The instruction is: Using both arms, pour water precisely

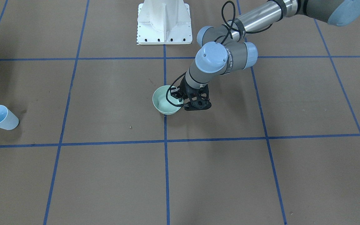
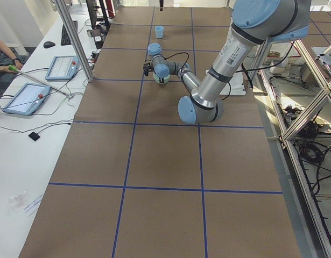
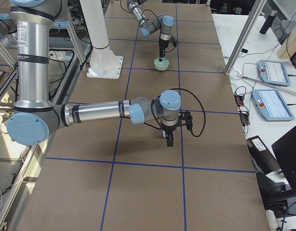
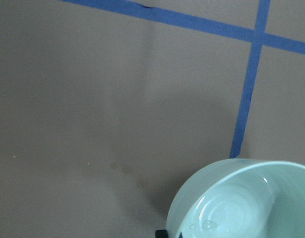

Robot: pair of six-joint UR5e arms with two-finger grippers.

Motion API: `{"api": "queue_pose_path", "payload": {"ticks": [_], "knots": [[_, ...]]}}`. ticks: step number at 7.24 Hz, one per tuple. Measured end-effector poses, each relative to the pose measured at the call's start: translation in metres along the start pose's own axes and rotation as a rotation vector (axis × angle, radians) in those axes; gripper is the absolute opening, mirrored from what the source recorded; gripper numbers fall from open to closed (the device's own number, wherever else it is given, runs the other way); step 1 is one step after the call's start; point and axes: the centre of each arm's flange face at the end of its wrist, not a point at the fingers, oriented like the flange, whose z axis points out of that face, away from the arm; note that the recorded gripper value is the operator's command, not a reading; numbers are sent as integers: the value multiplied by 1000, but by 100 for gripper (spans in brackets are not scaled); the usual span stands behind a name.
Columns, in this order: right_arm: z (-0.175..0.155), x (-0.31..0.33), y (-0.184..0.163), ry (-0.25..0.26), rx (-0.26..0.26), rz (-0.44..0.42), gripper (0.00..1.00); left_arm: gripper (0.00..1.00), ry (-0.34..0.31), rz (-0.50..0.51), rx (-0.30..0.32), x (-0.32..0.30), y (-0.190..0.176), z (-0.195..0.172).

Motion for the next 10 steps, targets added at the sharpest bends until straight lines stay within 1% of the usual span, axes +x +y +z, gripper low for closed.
{"api": "queue_pose_path", "payload": {"ticks": [2,3,4,5,6,7,8,9,10], "knots": [[0,0,0,0,0,0,100,1,-3,1,-4,3,1,4],[0,0,0,0,0,0,100,18,-4,3,-5,4,2,5],[0,0,0,1,0,0,100,22,-6,6,-3,5,5,8],[0,0,0,1,0,0,100,28,-9,9,0,6,7,11],[0,0,0,1,0,0,100,43,-11,11,2,7,9,13],[0,0,0,1,0,0,100,68,-12,12,3,7,9,13],[0,0,0,1,0,0,100,77,-11,13,4,7,9,13],[0,0,0,0,0,0,100,80,-5,15,7,8,10,9],[1,-2,0,-4,-2,-6,100,81,14,20,19,12,9,-4]]}}
